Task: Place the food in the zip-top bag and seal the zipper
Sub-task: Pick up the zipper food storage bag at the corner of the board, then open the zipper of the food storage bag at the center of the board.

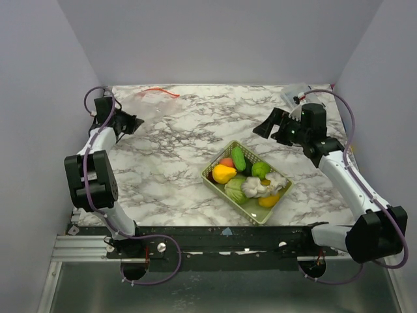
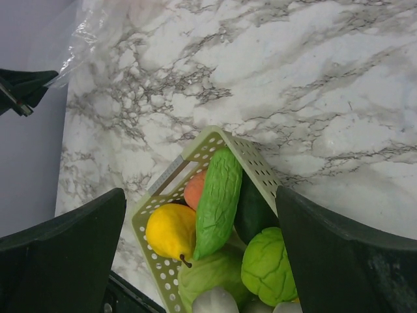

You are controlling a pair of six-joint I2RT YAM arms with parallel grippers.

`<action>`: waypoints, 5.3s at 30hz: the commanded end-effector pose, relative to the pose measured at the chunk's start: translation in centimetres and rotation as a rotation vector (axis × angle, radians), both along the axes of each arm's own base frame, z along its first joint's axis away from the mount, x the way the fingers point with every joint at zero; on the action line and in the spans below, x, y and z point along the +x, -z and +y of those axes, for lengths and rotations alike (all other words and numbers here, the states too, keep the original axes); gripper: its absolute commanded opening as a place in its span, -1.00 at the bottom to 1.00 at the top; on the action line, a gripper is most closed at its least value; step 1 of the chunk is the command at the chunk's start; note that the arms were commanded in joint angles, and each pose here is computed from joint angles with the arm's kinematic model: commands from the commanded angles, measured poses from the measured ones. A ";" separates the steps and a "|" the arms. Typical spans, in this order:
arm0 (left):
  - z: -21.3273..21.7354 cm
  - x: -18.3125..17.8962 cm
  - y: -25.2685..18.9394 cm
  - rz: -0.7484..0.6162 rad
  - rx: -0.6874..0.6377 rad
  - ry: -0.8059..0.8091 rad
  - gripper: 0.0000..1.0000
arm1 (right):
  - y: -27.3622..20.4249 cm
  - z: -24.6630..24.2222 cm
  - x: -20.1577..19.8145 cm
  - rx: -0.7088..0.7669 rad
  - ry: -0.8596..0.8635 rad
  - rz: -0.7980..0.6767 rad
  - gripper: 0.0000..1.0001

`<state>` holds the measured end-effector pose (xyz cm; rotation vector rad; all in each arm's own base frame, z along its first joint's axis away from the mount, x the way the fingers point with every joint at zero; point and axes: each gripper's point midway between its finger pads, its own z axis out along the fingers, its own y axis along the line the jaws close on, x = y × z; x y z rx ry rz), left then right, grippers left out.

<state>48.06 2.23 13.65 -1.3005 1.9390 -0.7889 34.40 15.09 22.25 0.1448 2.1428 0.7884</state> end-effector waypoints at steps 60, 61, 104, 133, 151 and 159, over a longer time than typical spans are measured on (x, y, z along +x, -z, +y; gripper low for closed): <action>-15.5 -8.0 -5.5 -0.159 0.408 0.897 -1.00 | 12.6 26.3 17.5 0.573 -0.575 0.174 0.10; -15.4 -8.0 -5.5 -0.157 0.408 0.896 -1.00 | 12.5 26.5 17.3 0.572 -0.580 0.174 0.03; -9.0 -15.5 -19.5 -0.436 0.585 0.332 0.88 | -6.5 23.8 8.5 0.256 -0.575 -0.311 -0.99; -14.1 -12.2 -13.8 -0.236 0.830 0.687 0.26 | -0.5 30.4 -0.3 0.025 -0.446 -0.436 -0.99; -17.1 -12.8 -11.0 -0.244 0.752 0.832 0.38 | -1.4 31.7 -2.5 0.082 -0.471 -0.480 -0.99; -16.8 -12.8 -10.2 -0.195 0.772 0.843 -0.02 | -2.4 31.9 -3.4 0.096 -0.448 -0.501 -0.99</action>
